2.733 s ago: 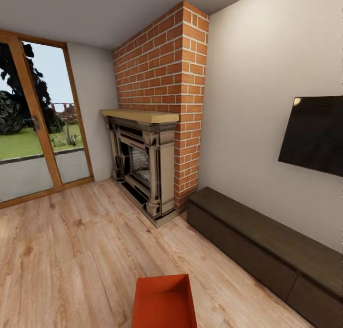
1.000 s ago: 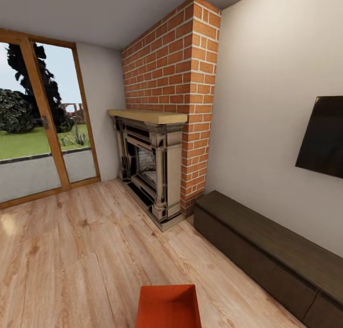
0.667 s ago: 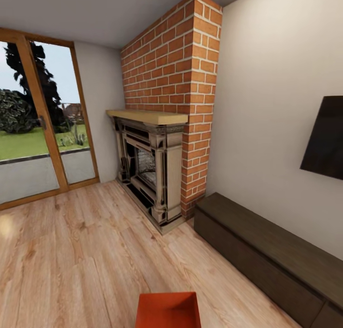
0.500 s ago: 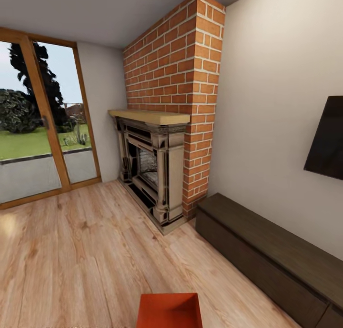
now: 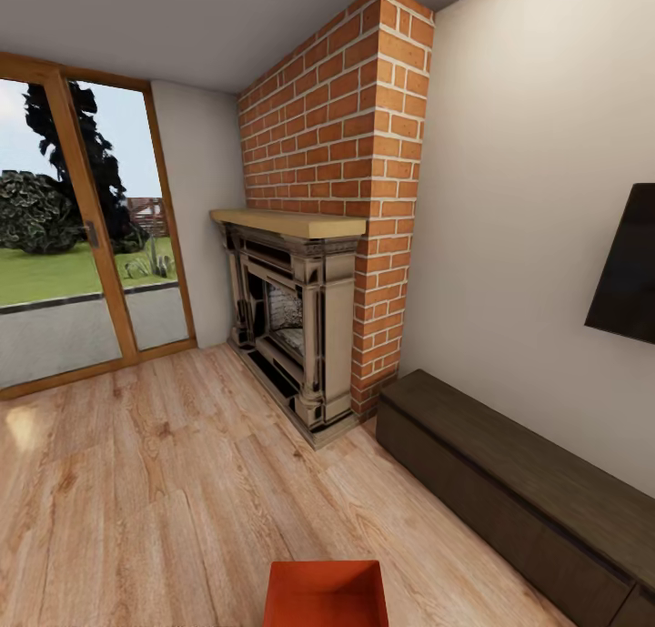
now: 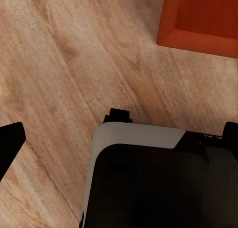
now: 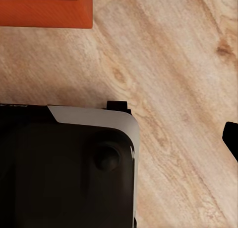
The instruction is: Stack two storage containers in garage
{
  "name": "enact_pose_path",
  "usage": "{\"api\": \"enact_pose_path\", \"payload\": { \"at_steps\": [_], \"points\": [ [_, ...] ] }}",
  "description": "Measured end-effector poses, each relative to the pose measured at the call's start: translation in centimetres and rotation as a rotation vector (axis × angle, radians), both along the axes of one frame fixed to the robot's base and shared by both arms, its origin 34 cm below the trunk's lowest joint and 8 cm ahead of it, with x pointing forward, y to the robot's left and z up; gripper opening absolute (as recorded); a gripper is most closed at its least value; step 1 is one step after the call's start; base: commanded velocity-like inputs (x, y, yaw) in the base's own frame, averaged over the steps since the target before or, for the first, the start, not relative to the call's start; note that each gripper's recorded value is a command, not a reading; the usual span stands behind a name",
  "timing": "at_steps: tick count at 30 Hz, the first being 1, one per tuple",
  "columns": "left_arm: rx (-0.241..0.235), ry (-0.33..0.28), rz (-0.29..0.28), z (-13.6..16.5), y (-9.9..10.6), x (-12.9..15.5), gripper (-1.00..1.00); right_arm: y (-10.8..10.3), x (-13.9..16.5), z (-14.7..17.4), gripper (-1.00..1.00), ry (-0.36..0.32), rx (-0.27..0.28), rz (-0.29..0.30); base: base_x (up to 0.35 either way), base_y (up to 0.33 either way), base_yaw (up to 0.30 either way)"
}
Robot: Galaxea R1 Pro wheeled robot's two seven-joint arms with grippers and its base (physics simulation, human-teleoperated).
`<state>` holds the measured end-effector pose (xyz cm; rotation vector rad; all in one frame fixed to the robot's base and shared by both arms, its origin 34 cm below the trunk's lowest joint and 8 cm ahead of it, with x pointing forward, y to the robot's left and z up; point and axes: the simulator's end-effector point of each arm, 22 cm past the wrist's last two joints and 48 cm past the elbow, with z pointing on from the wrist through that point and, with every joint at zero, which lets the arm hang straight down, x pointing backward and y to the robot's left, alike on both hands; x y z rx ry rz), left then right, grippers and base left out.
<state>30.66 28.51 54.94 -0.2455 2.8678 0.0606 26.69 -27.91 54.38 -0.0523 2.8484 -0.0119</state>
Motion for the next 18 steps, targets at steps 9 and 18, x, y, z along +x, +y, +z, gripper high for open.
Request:
{"api": "enact_pose_path", "payload": {
  "at_steps": [9, 18],
  "points": [
    [-0.001, 0.0, -0.002, 0.0, -0.12, 0.0, 1.0, -0.06, 0.01, 0.0, 1.0, 0.0, -0.001, 0.001, 0.0, 0.0, 0.0],
    [0.001, 0.0, -0.001, 0.0, 0.01, -0.01, 1.0, -0.07, -0.05, -0.01, 1.0, 0.002, -0.001, 0.0, 0.0, 0.0, 0.0]
  ]
}}
